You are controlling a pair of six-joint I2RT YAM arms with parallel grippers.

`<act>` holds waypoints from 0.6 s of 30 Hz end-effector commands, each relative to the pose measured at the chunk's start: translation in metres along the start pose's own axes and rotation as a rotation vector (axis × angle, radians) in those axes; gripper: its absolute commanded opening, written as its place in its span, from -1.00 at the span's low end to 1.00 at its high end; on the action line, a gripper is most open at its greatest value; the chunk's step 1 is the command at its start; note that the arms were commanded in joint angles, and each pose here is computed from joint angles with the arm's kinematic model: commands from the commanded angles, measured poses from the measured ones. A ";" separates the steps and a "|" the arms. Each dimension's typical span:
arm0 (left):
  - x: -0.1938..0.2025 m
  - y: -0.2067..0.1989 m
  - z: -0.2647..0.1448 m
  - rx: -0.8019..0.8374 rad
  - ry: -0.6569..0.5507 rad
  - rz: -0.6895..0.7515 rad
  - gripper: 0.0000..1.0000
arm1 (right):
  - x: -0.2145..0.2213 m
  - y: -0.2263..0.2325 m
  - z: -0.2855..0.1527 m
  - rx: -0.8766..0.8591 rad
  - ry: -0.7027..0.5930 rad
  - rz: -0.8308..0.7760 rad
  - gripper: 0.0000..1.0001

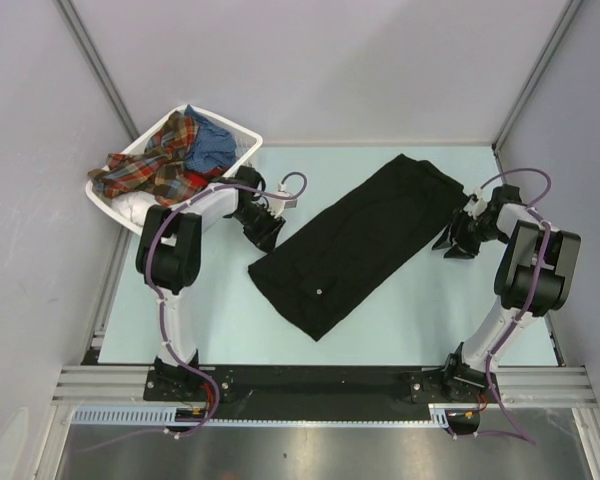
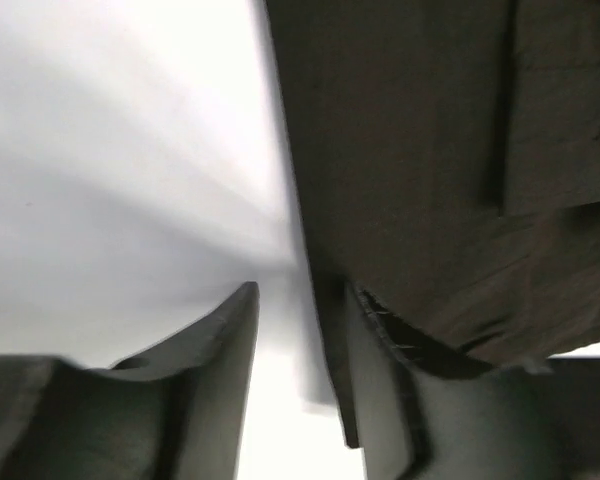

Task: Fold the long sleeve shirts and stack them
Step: Fold the shirt

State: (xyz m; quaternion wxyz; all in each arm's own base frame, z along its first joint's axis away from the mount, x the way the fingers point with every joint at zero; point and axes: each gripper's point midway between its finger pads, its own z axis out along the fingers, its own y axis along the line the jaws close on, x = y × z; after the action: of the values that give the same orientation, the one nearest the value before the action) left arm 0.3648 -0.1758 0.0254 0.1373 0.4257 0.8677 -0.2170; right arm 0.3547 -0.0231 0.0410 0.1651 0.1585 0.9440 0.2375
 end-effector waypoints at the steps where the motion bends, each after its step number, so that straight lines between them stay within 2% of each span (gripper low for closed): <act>1: 0.012 -0.014 0.005 0.084 0.011 -0.076 -0.15 | -0.011 0.004 0.010 -0.043 -0.046 0.030 0.01; 2: 0.017 -0.020 0.008 0.110 0.016 -0.087 -0.21 | -0.010 0.003 0.012 -0.042 -0.044 0.034 0.01; 4: 0.038 -0.034 0.014 0.158 0.050 -0.115 -0.50 | -0.011 0.001 0.019 -0.034 -0.041 0.037 -0.01; 5: 0.043 -0.043 0.014 0.189 0.055 -0.131 -0.77 | -0.012 0.000 0.021 -0.033 -0.043 0.036 -0.03; 7: 0.066 -0.068 0.014 0.254 0.085 -0.162 -1.00 | -0.019 0.000 0.027 -0.022 -0.051 0.023 -0.04; 9: 0.096 -0.098 0.016 0.327 0.141 -0.202 -1.00 | -0.024 -0.003 0.038 -0.004 -0.049 0.014 -0.06; 12: 0.117 -0.132 0.010 0.380 0.183 -0.197 -1.00 | -0.039 0.002 0.055 0.001 -0.048 0.002 -0.08; 14: 0.123 -0.145 0.006 0.354 0.246 -0.091 -1.00 | -0.053 0.012 0.063 -0.009 -0.059 -0.022 -0.10; 15: 0.125 -0.151 0.005 0.365 0.255 -0.073 -0.93 | -0.055 0.015 0.067 -0.013 -0.055 -0.029 -0.10; 16: 0.122 -0.157 0.001 0.364 0.246 -0.037 -0.80 | -0.054 0.018 0.076 -0.020 -0.041 -0.035 -0.10; 17: 0.118 -0.157 0.000 0.369 0.228 -0.031 -0.55 | -0.057 0.020 0.078 -0.021 -0.042 -0.044 -0.12; 18: 0.109 -0.158 -0.002 0.376 0.193 -0.025 -0.46 | -0.062 0.023 0.079 -0.027 -0.048 -0.053 -0.13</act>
State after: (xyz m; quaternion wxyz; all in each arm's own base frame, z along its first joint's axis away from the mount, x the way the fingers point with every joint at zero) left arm 0.1754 -0.1867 0.0128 -0.0527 0.4086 0.8418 -0.3487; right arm 0.4305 0.0022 0.0262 0.2000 0.1446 0.9316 0.2670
